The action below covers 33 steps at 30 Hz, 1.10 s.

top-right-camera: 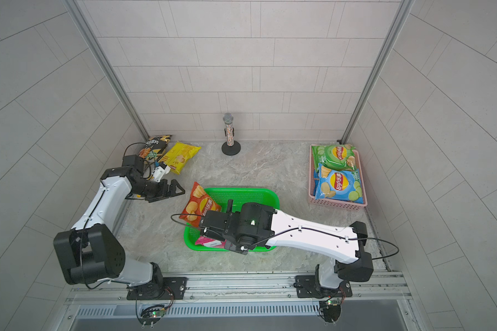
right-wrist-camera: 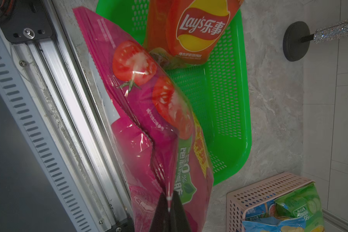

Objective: Put the potato chips into the basket
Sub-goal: Adjust the potato chip in the basket.

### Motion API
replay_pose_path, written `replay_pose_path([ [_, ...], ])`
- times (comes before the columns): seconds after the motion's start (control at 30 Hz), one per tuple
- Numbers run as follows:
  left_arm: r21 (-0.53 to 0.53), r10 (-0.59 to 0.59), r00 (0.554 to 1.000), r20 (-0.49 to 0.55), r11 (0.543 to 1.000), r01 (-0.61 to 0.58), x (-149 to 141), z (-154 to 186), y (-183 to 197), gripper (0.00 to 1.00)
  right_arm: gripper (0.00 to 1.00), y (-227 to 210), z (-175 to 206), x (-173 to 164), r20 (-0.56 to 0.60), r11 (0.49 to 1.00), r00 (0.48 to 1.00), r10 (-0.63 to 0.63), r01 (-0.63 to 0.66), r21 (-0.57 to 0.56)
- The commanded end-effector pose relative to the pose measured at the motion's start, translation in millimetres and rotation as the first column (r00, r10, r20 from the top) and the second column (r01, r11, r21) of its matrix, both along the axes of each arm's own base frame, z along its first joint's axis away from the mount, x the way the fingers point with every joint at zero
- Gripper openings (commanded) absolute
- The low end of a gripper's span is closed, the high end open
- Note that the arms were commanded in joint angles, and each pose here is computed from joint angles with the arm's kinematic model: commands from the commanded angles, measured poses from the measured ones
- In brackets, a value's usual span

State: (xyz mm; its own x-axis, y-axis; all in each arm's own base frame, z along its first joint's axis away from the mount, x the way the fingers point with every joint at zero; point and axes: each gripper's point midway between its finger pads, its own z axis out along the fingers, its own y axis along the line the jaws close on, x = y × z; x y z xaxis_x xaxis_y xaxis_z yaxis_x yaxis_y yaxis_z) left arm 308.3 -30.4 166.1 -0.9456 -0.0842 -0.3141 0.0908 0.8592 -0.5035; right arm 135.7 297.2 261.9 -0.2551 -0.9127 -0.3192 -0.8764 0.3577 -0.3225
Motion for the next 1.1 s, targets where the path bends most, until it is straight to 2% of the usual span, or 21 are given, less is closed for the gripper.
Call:
replay_pose_path([
  [0.0, -0.015, 0.001, 1.000, -0.007, 1.000, -0.001, 0.0, -2.2, -0.8, 1.00, 0.00, -5.7, 24.1, 14.4, 0.031, 0.990, 0.995, -0.090, 0.086, 0.110],
  [0.17, -0.015, 0.003, 1.000, -0.006, 1.000, -0.003, 0.1, -1.9, -0.5, 1.00, 0.00, -17.3, 39.1, 32.1, -0.056, 0.943, 0.973, -0.222, 0.229, 0.242],
  [0.33, -0.018, 0.004, 1.000, -0.009, 1.000, -0.004, -0.1, -2.4, -0.8, 1.00, 0.00, -31.3, 50.7, 48.6, -0.216, 0.829, 0.912, -0.350, 0.409, 0.383],
  [0.47, -0.022, 0.003, 1.000, -0.009, 1.000, -0.003, -0.2, -2.5, -1.8, 1.00, 0.00, -33.5, 60.0, 59.2, -0.365, 0.669, 0.840, -0.403, 0.542, 0.508],
  [0.67, -0.026, 0.004, 1.000, -0.005, 1.000, -0.004, -0.2, -1.4, -2.5, 1.00, 0.00, -31.3, 66.6, 70.6, -0.480, 0.461, 0.755, -0.446, 0.654, 0.600],
  [0.7, -0.026, 0.004, 1.000, -0.002, 1.000, -0.004, 0.5, -1.0, -2.6, 1.00, 0.00, -30.8, 69.8, 73.8, -0.494, 0.418, 0.742, -0.453, 0.667, 0.617],
  [0.77, -0.026, 0.006, 1.000, -0.002, 1.000, -0.006, 0.7, -1.1, -2.0, 1.00, 0.00, -31.3, 76.2, 80.2, -0.536, 0.301, 0.706, -0.462, 0.694, 0.654],
  [0.87, -0.026, 0.005, 1.000, -0.003, 1.000, -0.005, 0.3, -1.1, -2.4, 1.00, 0.00, -31.0, 89.9, 89.2, -0.586, 0.135, 0.682, -0.438, 0.694, 0.707],
  [0.9, -0.025, 0.006, 1.000, -0.003, 1.000, -0.006, 0.5, -1.5, -2.1, 1.00, 0.00, -31.2, 95.1, 91.7, -0.595, 0.094, 0.679, -0.430, 0.689, 0.719],
  [0.97, -0.025, 0.005, 1.000, -0.002, 1.000, -0.005, 0.1, -1.1, -2.3, 1.00, 0.00, -32.4, 104.2, 98.1, -0.605, 0.025, 0.671, -0.429, 0.678, 0.735],
  [1.07, -0.021, 0.007, 1.000, -0.005, 1.000, -0.008, -0.3, -2.0, -1.7, 1.00, 0.00, -28.3, 114.2, 105.5, -0.615, -0.046, 0.669, -0.416, 0.661, 0.749],
])
